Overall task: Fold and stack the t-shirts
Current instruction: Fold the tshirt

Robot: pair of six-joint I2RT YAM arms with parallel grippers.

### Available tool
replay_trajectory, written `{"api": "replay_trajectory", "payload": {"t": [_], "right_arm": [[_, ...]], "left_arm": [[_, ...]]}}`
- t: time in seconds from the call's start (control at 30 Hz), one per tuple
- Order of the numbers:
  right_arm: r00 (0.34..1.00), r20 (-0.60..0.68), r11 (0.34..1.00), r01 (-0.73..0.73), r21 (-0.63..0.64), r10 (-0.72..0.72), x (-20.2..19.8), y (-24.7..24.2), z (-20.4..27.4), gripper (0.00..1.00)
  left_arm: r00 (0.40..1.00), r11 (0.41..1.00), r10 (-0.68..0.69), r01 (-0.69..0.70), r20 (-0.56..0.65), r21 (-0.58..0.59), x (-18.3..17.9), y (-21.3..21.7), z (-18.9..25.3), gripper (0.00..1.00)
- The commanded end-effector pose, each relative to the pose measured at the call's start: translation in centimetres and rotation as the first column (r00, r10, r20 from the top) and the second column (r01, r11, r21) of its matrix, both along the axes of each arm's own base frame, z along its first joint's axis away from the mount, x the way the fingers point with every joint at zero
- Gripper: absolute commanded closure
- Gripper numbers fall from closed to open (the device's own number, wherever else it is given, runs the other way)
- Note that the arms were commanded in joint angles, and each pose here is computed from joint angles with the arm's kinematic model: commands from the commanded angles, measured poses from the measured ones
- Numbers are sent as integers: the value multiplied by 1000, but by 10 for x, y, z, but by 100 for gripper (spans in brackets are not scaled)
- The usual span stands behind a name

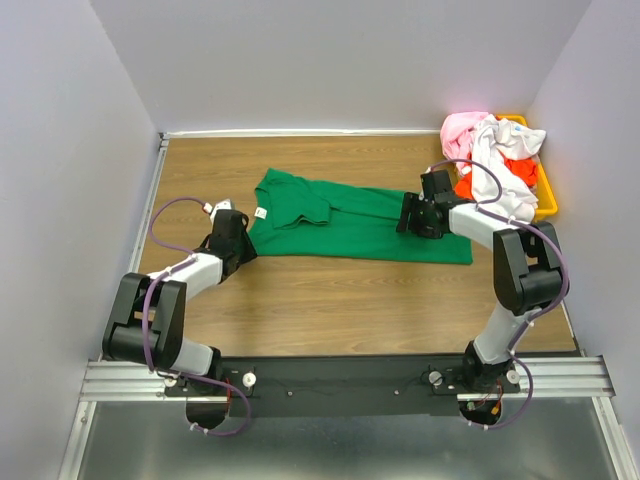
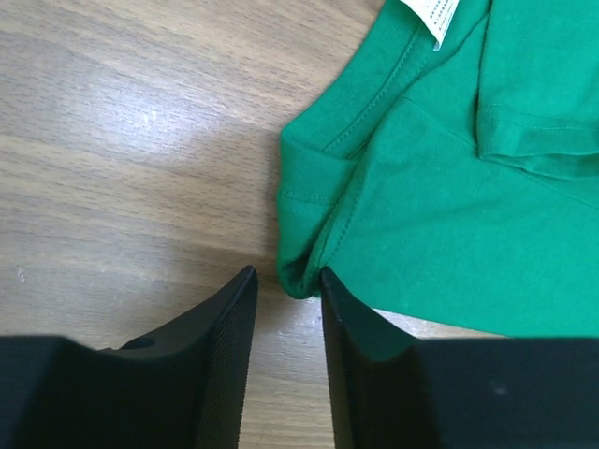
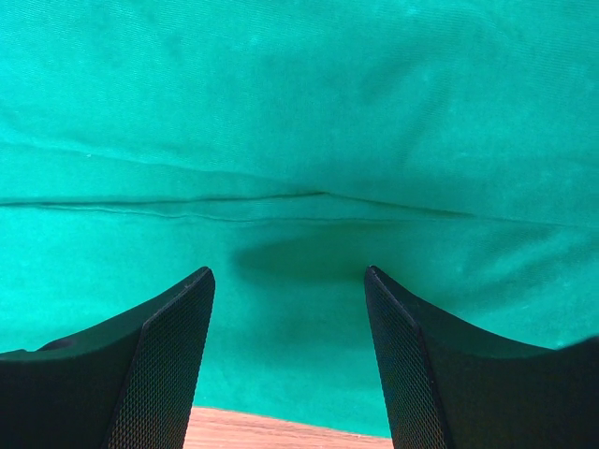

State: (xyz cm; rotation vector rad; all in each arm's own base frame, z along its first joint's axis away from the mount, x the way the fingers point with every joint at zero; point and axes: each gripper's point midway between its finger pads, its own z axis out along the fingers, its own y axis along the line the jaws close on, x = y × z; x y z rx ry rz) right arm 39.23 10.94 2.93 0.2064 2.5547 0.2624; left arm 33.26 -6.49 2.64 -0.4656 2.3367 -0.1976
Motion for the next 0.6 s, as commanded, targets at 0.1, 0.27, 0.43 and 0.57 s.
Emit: {"api": "replay_trajectory", "payload": {"t": [0.1, 0.27, 0.43, 0.57], "right_arm": [[998, -60, 997, 32, -70, -36, -12, -14, -24, 27], [995, -83, 996, 42, -85, -49, -17, -18, -33, 27], [994, -89, 994, 52, -95, -60, -18, -22, -37, 27], [994, -90, 993, 58, -103, -68, -18, -26, -37, 27]], "left_arm": [[1000, 1000, 2, -2, 6, 5, 3, 4, -1, 68], [1000, 1000, 5, -5, -1, 7, 3, 6, -4, 79], [1000, 1000, 11, -11, -12, 6, 4, 8, -7, 85], [1000, 1000, 20, -20, -22, 8, 4, 12, -10, 92]]}}
